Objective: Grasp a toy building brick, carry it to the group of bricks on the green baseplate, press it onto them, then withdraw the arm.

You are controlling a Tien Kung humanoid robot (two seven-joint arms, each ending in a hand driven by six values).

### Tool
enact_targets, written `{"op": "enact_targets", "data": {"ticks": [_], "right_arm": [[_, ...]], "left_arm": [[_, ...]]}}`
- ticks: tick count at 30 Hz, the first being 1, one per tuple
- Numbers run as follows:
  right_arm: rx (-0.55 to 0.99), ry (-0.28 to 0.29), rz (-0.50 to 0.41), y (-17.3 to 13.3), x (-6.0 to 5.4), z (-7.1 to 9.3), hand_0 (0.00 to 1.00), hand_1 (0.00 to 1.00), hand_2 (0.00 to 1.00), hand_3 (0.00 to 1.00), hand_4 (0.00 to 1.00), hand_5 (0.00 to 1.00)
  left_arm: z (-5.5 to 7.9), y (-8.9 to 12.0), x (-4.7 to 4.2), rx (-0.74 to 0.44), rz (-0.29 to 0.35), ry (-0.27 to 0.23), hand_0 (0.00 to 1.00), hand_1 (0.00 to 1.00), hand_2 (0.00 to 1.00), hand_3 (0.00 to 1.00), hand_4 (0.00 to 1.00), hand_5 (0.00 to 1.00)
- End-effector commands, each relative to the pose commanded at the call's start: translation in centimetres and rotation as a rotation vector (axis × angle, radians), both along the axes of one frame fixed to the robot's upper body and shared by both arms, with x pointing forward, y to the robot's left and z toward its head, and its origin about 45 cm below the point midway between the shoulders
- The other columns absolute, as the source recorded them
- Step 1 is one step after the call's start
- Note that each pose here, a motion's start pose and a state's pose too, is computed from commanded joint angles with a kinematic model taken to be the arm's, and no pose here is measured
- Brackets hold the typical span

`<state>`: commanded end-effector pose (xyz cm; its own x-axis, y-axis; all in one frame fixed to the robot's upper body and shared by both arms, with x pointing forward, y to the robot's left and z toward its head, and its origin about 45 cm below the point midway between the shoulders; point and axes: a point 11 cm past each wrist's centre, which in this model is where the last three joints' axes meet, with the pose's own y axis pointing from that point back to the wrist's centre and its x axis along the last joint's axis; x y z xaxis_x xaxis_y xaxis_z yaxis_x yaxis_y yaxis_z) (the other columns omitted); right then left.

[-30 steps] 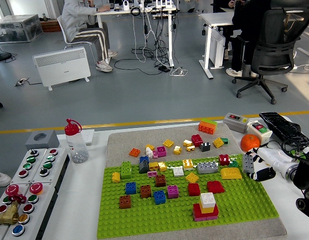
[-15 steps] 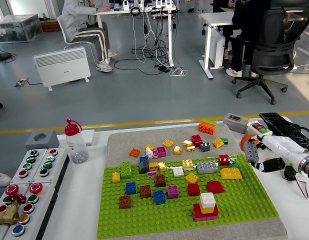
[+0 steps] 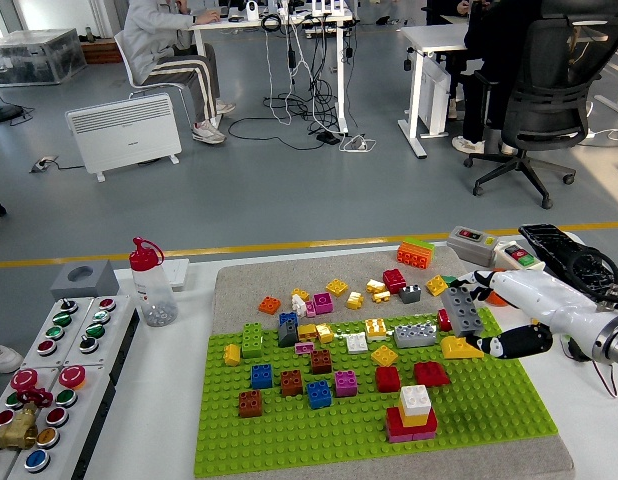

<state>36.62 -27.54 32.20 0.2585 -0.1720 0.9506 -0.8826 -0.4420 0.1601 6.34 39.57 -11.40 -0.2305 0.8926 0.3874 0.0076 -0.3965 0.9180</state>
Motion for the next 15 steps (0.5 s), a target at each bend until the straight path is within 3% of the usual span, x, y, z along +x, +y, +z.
{"op": "enact_targets", "data": {"ticks": [4, 6, 15], "right_arm": [[0.009, 0.006, 0.085, 2.4, -1.5, 0.3, 0.822, 0.726, 0.696, 0.74, 0.661, 0.232], [0.004, 0.014, 0.108, 3.0, -1.9, 0.1, 0.872, 0.74, 0.711, 0.74, 0.661, 0.232], [-0.033, 0.073, 0.112, 4.0, -2.0, -1.0, 0.893, 0.757, 0.723, 0.75, 0.662, 0.235]], "left_arm": [[0.0, 0.0, 0.02, 0.0, 0.001, -0.001, 0.668, 0.613, 0.568, 0.428, 0.241, 0.998], [0.0, 0.0, 0.03, 0.0, 0.001, -0.001, 0.668, 0.612, 0.569, 0.428, 0.241, 0.998], [0.0, 0.0, 0.0, 0.0, 0.001, 0.0, 0.668, 0.614, 0.569, 0.429, 0.241, 0.998]]}}
